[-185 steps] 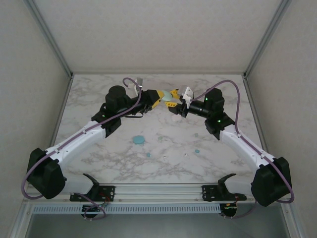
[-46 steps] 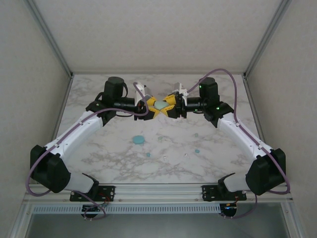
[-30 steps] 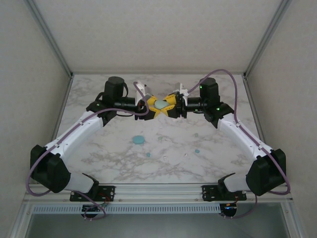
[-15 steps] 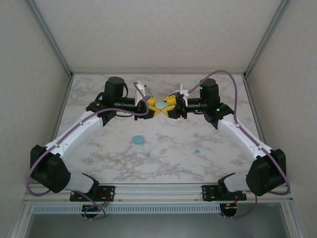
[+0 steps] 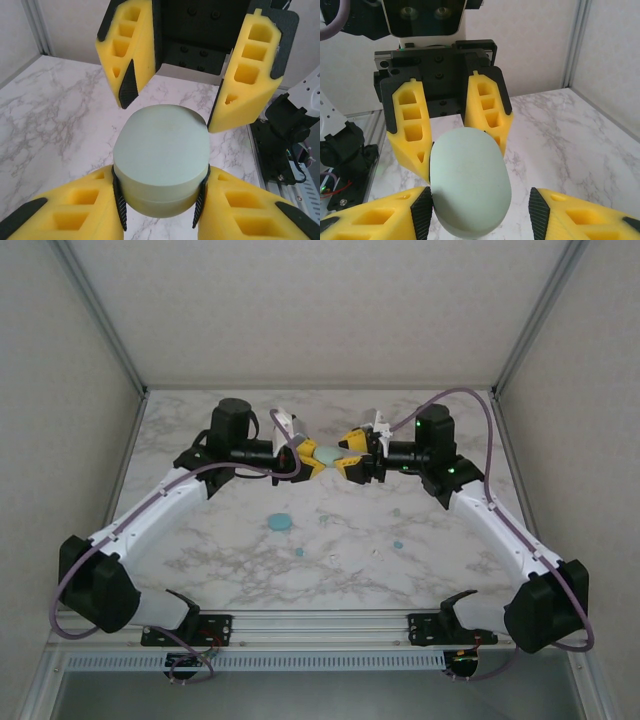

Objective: Insert wireless bluetooth earbuds into charging case

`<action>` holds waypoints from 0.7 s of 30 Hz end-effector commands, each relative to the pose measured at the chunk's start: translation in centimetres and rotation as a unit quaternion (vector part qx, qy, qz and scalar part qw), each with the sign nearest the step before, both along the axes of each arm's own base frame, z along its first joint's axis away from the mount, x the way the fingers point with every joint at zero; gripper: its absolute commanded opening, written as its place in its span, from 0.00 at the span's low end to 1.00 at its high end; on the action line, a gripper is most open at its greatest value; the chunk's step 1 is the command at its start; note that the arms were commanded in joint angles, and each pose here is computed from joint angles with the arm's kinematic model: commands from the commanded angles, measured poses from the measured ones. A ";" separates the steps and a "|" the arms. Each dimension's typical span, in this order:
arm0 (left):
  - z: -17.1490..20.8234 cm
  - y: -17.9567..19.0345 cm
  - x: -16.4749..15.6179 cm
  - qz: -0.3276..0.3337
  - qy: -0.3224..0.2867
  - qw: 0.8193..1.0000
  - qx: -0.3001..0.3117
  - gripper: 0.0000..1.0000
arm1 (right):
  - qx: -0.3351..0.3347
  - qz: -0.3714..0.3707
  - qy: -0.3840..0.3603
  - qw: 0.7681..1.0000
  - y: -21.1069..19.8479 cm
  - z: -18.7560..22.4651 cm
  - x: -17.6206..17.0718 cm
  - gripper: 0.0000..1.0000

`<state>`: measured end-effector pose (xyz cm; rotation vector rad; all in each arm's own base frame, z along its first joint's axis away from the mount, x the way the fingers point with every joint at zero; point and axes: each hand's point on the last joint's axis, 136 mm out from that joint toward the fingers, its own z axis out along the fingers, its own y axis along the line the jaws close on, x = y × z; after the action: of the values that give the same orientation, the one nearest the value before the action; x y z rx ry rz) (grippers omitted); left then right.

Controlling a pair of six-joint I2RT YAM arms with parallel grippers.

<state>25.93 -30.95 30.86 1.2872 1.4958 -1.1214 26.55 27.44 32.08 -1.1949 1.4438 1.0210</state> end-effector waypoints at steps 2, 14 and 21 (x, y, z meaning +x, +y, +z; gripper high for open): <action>1.6 0.2 -0.9 -0.006 -0.018 1.000 -0.018 0.26 | -0.002 -0.010 0.004 1.000 -0.4 -0.1 -0.2 0.58; 1.8 0.0 -1.1 -0.012 -0.030 0.999 -0.021 0.26 | 0.011 -0.015 0.012 1.000 0.3 0.5 0.9 0.61; 1.2 -0.1 -1.3 -0.015 -0.027 0.999 -0.008 0.25 | 0.028 -0.015 0.016 0.999 0.5 1.3 1.1 0.61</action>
<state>26.15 -30.77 31.72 1.2745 1.4688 -1.0792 27.04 27.73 31.88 -1.1454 1.4866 1.0597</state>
